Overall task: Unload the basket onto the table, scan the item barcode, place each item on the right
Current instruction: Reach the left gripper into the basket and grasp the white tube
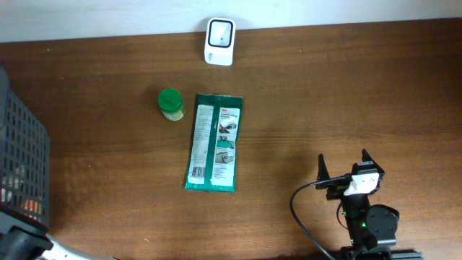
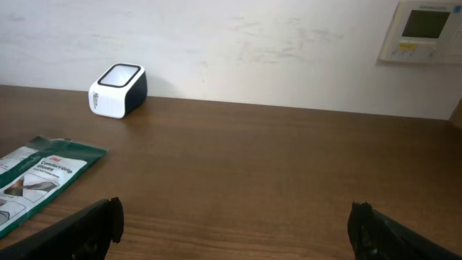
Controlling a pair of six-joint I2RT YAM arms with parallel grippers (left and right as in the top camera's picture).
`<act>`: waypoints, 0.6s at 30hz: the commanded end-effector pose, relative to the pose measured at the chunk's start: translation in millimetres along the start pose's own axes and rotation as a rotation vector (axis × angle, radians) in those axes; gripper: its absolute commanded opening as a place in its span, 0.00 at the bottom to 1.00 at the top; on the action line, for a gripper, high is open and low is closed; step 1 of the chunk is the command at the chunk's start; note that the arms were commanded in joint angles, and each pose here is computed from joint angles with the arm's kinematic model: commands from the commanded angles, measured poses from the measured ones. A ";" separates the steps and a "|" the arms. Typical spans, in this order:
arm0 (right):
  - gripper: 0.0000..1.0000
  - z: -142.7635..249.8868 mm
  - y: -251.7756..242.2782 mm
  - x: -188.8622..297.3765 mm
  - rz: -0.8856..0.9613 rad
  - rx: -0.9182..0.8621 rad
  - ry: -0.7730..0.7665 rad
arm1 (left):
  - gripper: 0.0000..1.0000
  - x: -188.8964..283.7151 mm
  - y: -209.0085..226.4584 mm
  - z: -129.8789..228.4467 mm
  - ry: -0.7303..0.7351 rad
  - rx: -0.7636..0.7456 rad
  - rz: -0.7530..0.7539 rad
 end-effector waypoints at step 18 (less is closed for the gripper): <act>0.98 2.2 0.4 0.0 -0.001 -0.001 0.004 | 0.24 -60.3 -15.4 35.9 0.076 -0.010 0.049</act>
Point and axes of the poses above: each gripper's point midway between its finger pads, its own x axis back along the fingers, its own y axis along the line the jaws close on, z = x × y, the point moved 5 cm from there along x, back along the fingers, and after that the axes turned 5 degrees about -x, right-handed, at the moved point
